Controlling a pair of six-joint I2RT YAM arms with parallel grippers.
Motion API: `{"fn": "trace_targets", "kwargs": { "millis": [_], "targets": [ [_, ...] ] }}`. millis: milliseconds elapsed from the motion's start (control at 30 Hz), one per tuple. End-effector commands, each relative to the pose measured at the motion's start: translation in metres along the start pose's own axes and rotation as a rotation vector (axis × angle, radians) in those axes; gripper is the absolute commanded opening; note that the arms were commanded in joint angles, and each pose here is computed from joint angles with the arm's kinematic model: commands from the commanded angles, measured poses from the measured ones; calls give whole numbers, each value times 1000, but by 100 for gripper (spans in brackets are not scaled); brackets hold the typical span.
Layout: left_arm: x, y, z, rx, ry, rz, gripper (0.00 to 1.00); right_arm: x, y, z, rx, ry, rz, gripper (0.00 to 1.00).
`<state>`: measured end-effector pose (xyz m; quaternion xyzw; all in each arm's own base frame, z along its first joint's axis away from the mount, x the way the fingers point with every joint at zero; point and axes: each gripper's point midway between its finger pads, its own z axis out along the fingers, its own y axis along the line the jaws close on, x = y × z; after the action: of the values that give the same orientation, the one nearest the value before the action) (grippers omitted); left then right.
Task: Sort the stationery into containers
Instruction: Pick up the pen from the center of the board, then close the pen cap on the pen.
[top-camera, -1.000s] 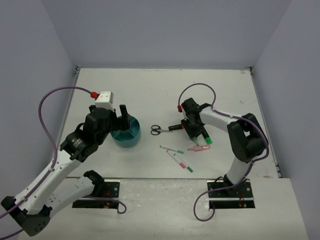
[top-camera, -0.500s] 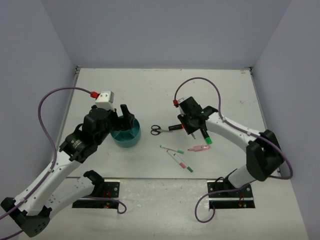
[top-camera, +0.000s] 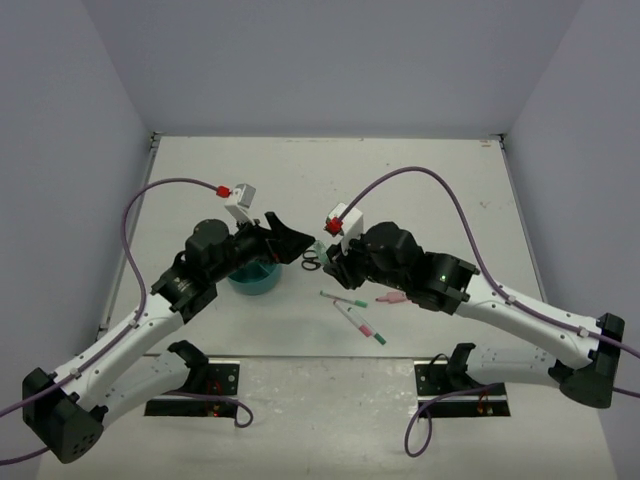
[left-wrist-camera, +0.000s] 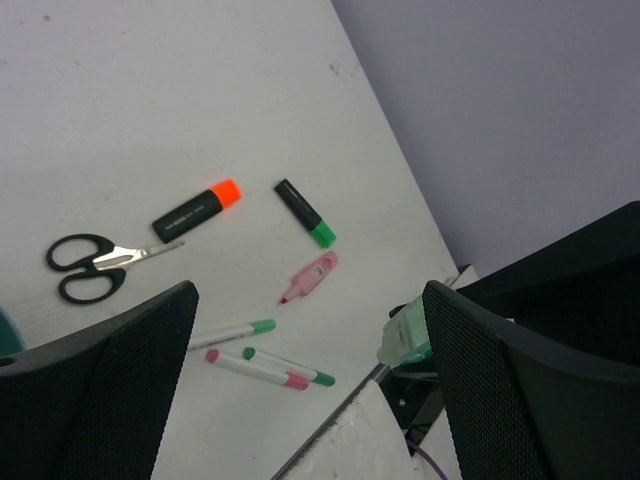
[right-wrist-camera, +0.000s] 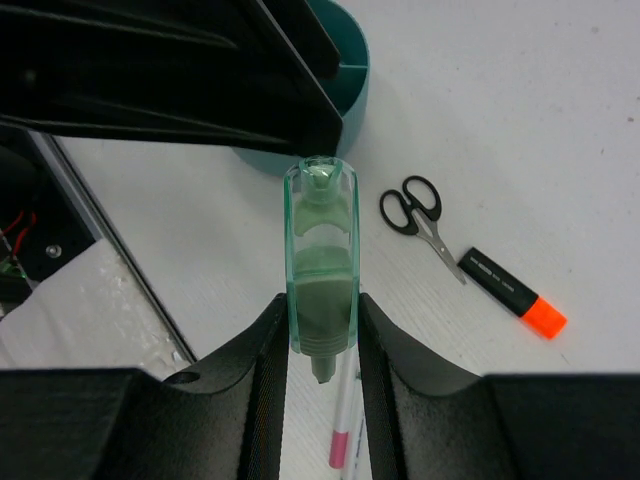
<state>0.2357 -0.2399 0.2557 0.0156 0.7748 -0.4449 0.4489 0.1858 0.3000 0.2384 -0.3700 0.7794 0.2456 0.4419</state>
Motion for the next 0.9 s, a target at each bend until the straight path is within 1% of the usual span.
{"fn": "trace_targets", "kwargs": {
  "millis": [0,67,167,200,300,433,533,700,800,867],
  "targets": [
    [-6,-45,2,213,-7,-58,89,-27,18,-7,-55,-100,27,0],
    [-2,-46,5,215,9,-67,80,-30,18,-6,-44,-107,27,0],
    [2,-48,8,228,19,-83,72,-32,17,-3,-24,-99,24,0],
    [2,-50,7,234,18,-83,72,-31,17,-1,-21,-90,23,0],
    [-4,-48,5,212,-13,-84,72,-24,11,5,14,-61,18,0],
    [-19,-31,-3,92,-92,-78,81,-15,14,7,0,-41,26,0],
    [-22,-33,-6,100,-104,-67,81,-12,16,9,-10,-34,32,0],
    [-8,-45,1,184,-35,-79,63,-22,14,10,7,-52,44,0],
    [-1,-49,4,224,-8,-86,60,-26,14,12,15,-45,52,0],
    [1,-53,5,244,3,-80,55,-29,13,14,27,-45,60,0]
  ]
}}
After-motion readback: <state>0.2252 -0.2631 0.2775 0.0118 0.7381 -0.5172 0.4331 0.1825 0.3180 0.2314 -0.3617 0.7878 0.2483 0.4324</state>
